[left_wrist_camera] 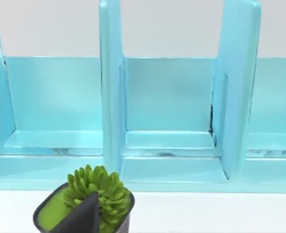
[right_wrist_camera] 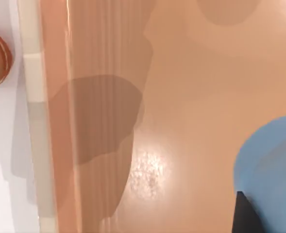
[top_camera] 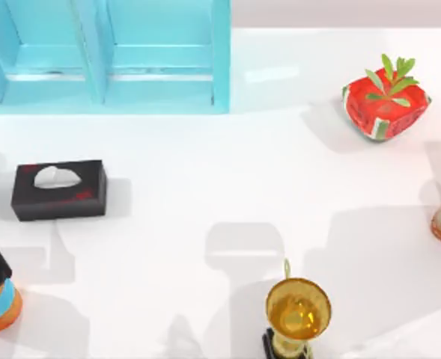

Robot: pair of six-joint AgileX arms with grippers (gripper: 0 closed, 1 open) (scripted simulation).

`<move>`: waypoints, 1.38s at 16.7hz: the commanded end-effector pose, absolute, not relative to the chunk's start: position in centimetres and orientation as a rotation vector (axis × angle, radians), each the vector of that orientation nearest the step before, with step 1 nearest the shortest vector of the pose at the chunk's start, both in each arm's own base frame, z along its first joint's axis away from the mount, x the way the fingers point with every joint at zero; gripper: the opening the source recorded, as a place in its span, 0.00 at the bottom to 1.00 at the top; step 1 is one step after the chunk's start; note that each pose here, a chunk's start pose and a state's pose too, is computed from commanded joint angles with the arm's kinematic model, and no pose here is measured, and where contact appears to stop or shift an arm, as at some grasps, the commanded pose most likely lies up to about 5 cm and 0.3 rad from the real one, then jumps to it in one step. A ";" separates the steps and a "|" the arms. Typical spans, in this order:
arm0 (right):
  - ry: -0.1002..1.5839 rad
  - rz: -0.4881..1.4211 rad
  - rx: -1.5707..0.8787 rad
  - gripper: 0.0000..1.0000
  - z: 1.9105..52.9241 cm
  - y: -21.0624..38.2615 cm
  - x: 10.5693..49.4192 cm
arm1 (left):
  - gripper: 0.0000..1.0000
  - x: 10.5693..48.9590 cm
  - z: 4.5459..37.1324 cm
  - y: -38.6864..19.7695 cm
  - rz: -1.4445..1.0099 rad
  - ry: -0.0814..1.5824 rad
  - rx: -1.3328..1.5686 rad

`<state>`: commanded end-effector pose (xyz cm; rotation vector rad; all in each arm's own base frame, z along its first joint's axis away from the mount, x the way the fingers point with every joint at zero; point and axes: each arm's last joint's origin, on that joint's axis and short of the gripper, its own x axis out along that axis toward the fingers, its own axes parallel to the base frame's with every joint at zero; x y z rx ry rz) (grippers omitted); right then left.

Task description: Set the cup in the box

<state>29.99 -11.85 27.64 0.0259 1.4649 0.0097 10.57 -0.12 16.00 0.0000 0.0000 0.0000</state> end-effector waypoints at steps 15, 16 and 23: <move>1.465 0.010 0.030 0.15 21.3 -12.6 30.3 | 1.00 10.6 16.0 -0.1 0.000 0.000 0.000; 1.465 0.010 0.030 0.23 21.3 -12.6 30.3 | 1.00 10.6 16.0 -0.1 0.000 0.000 0.000; 1.465 0.010 0.030 0.75 21.3 -12.6 30.3 | 1.00 10.6 16.0 -0.1 0.000 0.000 0.000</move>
